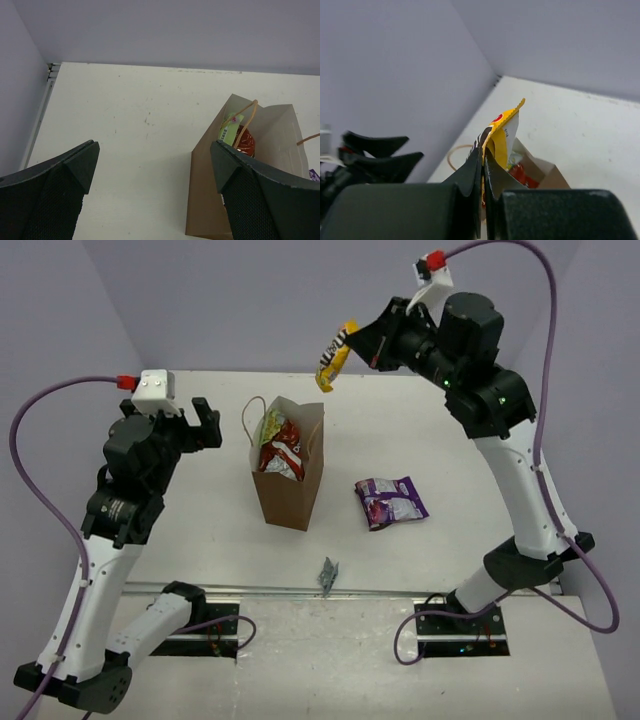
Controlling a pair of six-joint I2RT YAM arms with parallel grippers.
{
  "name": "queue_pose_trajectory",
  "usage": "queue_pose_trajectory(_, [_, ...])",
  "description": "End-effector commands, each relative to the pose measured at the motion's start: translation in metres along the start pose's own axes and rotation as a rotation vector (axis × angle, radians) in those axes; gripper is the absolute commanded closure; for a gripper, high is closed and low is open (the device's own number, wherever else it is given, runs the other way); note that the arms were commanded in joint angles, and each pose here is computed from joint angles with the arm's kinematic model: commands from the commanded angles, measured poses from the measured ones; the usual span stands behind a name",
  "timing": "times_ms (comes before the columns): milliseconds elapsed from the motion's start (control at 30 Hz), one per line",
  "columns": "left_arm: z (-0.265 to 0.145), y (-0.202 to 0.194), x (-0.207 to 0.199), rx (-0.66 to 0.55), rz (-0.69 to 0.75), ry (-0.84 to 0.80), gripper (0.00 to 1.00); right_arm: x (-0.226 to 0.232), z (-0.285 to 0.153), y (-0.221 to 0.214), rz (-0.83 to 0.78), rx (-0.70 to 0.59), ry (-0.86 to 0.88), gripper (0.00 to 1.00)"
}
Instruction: Place the snacks into the paper bag
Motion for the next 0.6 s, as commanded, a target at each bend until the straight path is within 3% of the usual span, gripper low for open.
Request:
queue_pose_trajectory(0, [-0.008, 0.006, -0.002, -0.031, 0.007, -0.027, 0.00, 0.014, 0.006, 0.021, -0.026, -0.047, 0.099, 1.00])
queue_pose_trajectory(133, [-0.012, 0.004, 0.001, -0.036, 0.010, -0.019, 0.00, 0.037, 0.007, 0.039, 0.020, -0.109, 0.277, 1.00])
queue_pose_trajectory(367, [-0.018, 0.002, 0.002, -0.043, -0.003, -0.027, 0.00, 0.057, 0.015, 0.033, 0.062, -0.095, 0.347, 1.00])
queue_pose_trajectory(400, [-0.018, 0.002, 0.002, -0.043, -0.001, -0.025, 0.00, 0.060, 0.016, 0.032, 0.064, -0.094, 0.361, 0.95])
queue_pose_trajectory(433, [-0.018, 0.002, 0.003, -0.046, -0.002, -0.023, 0.00, 0.061, 0.016, 0.031, 0.068, -0.088, 0.373, 0.77])
queue_pose_trajectory(467, [-0.019, 0.003, 0.003, -0.048, -0.001, -0.024, 0.00, 0.062, 0.019, 0.029, 0.073, -0.076, 0.382, 0.11])
queue_pose_trajectory(500, [-0.019, 0.003, 0.003, -0.049, 0.001, -0.023, 0.00, 0.063, 0.020, 0.029, 0.073, -0.072, 0.388, 0.01])
queue_pose_trajectory(567, [-0.020, 0.004, 0.004, -0.054, 0.003, -0.018, 0.00, 0.064, 0.015, 0.032, 0.066, -0.088, 0.384, 0.01])
Point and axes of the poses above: each gripper's point midway between its finger pads, its own z axis out along the fingers, its own x axis along the line the jaws close on, y = z × x, the point moved 8 cm from there along -z, back along the fingers, and after that the axes turned 14 degrees about -z, right-handed, at the moved point
